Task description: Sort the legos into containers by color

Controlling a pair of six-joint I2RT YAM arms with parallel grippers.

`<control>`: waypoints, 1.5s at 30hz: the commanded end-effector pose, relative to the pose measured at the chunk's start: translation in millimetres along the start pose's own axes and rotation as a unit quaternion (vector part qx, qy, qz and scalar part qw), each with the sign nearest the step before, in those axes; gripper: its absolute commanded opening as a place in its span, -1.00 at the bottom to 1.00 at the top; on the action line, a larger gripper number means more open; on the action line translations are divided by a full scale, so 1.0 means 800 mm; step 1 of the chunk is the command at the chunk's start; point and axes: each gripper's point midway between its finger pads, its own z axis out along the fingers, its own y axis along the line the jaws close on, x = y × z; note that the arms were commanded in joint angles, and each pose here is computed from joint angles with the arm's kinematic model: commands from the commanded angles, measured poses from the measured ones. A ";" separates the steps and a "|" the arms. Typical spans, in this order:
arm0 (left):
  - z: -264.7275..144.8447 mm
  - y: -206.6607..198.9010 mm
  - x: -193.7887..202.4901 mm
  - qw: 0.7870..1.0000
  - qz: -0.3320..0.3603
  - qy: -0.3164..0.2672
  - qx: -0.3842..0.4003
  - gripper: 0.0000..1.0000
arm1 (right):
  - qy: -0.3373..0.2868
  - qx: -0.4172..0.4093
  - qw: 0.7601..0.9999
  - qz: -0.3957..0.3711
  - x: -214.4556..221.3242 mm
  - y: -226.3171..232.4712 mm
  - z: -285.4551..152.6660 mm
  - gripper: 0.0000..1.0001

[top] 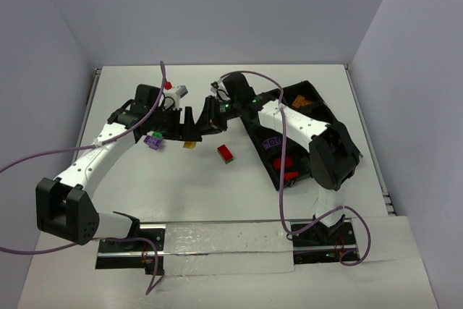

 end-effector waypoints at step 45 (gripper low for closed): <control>0.010 0.005 -0.078 0.992 -0.062 -0.093 -0.055 0.80 | -0.438 0.487 0.743 0.139 -0.130 -0.329 -0.470 0.06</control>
